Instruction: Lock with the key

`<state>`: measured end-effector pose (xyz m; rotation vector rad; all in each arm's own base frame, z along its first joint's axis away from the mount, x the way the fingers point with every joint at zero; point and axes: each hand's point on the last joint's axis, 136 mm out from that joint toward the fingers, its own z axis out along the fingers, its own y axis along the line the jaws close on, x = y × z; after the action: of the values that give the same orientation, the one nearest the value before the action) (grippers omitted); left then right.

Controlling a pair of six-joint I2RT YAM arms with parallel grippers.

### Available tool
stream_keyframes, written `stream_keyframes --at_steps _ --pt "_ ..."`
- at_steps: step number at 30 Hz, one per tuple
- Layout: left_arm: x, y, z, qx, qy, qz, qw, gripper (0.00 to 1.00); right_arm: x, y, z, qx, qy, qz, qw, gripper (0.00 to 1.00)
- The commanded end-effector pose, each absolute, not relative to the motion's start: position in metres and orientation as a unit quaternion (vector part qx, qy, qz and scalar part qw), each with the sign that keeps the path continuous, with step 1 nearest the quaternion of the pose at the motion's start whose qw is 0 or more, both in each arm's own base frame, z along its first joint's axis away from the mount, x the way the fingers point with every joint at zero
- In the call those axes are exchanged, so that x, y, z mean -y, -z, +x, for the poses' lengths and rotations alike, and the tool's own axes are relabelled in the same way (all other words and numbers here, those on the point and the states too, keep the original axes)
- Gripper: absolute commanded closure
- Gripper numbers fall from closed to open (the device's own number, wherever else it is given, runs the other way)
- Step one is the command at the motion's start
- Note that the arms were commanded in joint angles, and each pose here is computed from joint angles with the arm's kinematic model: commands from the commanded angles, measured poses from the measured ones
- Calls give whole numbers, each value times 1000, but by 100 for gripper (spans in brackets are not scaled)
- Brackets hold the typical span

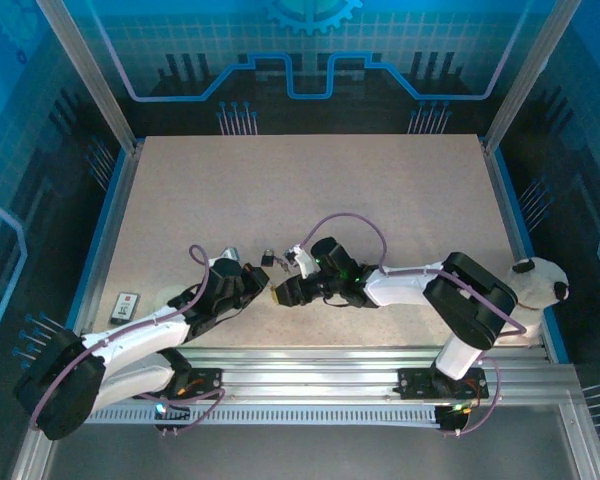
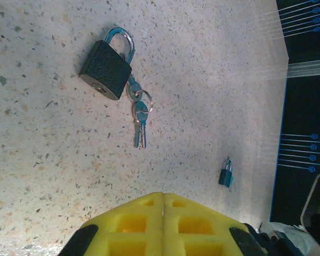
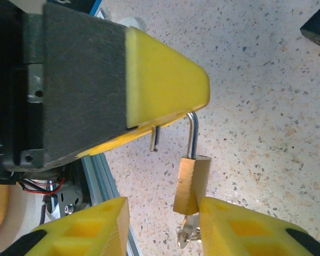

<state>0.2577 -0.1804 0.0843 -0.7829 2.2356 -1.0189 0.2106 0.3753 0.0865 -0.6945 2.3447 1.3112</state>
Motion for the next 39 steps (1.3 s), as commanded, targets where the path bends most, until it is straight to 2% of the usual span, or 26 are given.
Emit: stream_keyframes --at_steps 1,39 --pt "185 -88 259 -835 385 -277 279 100 -373 -100 212 -817 -481 -249 196 62" --pt "192 -99 259 -837 396 -250 283 100 -379 -81 217 -849 -411 -262 206 66"
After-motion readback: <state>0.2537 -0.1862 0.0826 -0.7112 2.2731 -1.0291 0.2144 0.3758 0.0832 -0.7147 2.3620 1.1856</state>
